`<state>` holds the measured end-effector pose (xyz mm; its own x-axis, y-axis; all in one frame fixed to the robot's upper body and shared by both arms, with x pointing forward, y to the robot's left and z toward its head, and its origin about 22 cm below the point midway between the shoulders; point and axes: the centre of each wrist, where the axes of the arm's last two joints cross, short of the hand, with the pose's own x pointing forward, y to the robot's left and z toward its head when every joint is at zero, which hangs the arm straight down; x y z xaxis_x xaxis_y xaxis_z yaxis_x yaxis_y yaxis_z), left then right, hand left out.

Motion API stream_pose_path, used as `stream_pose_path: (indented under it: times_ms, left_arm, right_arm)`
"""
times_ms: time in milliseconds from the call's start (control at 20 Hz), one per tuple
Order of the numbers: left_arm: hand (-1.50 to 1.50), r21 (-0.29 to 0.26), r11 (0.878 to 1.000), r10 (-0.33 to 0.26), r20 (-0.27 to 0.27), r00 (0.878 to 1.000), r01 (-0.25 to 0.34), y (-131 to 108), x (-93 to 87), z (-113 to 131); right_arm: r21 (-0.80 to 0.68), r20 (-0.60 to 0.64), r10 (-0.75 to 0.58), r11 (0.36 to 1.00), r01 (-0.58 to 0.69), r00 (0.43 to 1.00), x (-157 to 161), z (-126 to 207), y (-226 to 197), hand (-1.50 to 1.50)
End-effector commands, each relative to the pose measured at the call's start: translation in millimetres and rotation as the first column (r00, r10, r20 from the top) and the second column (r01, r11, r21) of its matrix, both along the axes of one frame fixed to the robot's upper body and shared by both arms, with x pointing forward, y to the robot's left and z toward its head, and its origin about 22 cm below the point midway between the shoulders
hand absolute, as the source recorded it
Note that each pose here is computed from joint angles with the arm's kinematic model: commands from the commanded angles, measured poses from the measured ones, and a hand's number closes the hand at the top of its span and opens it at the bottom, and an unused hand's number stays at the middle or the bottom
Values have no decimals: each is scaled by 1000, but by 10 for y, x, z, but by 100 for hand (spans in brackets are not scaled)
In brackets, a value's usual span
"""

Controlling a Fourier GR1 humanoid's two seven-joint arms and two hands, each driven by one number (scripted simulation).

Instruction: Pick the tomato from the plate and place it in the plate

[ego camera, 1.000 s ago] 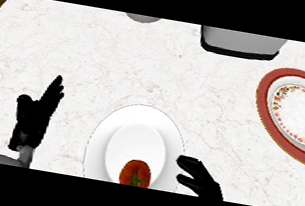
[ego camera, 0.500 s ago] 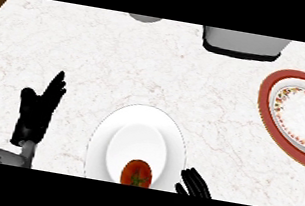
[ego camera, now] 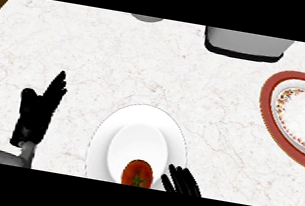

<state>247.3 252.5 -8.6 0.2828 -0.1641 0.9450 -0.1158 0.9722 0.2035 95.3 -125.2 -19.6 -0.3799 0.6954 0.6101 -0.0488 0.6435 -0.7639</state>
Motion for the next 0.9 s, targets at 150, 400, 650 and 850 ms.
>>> stream_pose_path:
  times_ms: [150, 400, 650, 850]
  left_arm:
    - [0, 14, 1000, -3, 0, 1000, 3, -105, -10, 42]
    - [0, -10, 1000, 7, 24, 1000, -7, -15, -21, 32]
    - [0, 9, 1000, 12, -10, 1000, -12, 4, -67, -46]
    - [0, -16, 1000, 3, -20, 1000, -4, -80, -96, -208]
  right_arm:
    - [-119, -108, -14, 993, 1, 994, 167, 433, 495, -150]
    - [-110, -142, -15, 994, -1, 990, 329, 144, 297, -150]
    - [-130, -152, 2, 991, -22, 988, 380, 69, 541, -150]
    - [-126, -165, 0, 992, -21, 986, 441, 89, 503, -150]
